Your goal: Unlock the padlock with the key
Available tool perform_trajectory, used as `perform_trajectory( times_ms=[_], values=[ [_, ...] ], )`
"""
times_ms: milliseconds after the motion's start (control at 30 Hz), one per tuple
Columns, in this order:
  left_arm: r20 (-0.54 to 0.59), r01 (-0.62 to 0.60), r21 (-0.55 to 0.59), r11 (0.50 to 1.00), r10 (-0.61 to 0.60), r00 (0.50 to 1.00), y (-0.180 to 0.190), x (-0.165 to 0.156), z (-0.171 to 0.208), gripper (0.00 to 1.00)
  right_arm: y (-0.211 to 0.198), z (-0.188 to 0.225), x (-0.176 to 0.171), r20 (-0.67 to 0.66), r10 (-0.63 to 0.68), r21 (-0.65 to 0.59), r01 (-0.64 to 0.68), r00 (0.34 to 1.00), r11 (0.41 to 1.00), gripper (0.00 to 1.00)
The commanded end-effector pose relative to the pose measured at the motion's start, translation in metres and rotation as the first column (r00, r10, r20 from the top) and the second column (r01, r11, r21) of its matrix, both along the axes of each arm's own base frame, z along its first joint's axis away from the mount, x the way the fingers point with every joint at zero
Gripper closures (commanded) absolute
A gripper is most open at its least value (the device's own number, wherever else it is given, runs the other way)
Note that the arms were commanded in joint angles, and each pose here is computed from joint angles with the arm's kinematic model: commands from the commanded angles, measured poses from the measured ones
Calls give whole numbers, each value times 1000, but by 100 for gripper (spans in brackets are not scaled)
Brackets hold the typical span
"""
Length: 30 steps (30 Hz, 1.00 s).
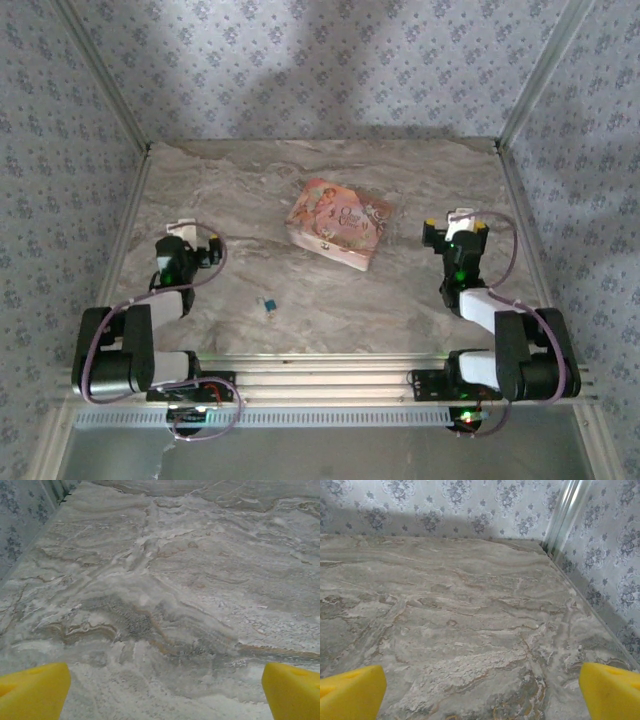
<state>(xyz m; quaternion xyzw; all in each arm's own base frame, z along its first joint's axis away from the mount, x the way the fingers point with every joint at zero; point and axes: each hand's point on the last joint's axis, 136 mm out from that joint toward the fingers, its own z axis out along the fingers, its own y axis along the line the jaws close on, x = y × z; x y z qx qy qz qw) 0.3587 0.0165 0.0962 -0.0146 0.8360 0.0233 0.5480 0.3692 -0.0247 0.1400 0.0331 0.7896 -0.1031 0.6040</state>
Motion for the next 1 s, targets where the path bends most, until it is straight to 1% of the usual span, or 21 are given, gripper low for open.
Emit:
perform_trajectory(
  times_ms=[0,100,200,233,300,333,400,467,567,600,667,967],
  values=[
    [138,27,-50,998,-20,990,-5,17,29,2,-3,18,14,33,-3,19,3,999,1000,0],
    [92,45,-54,998,-40,995,-8,24,17,2,0,12,10,-3,15,25,-15,1000,1000,0],
    [75,58,-53,997,-54,996,-10,30,-2,2,-2,7,1,-5,3,41,-3,1000,999,0],
    [88,66,-53,996,-61,994,-11,35,-2,2,-4,2,0,-18,-3,44,4,1000,999,0],
    [18,88,-59,994,-87,996,-15,38,-7,2,-5,-11,-4,-41,-11,61,14,999,998,0],
    [31,71,-62,996,-69,997,-12,38,-7,2,-4,-16,-4,-41,-5,67,7,999,998,0],
    [16,35,-59,998,-35,999,-6,39,-8,2,-3,-21,-3,-46,-6,52,8,999,999,0],
    [18,35,-58,998,-34,999,-7,39,-7,2,-6,-23,3,-45,-19,44,21,999,999,0],
    [19,34,-56,998,-33,999,-7,39,-8,2,-11,-41,16,-85,-45,51,50,995,997,0],
    [21,34,-57,998,-33,999,-7,39,-7,2,-9,-49,20,-116,-30,58,37,993,998,0],
    [21,33,-56,998,-31,999,-6,39,-7,2,-15,-51,17,-107,-41,81,50,993,995,0],
    [21,35,-56,998,-33,999,-7,39,-7,2,-10,-53,17,-107,-15,71,23,994,997,0]
  ],
)
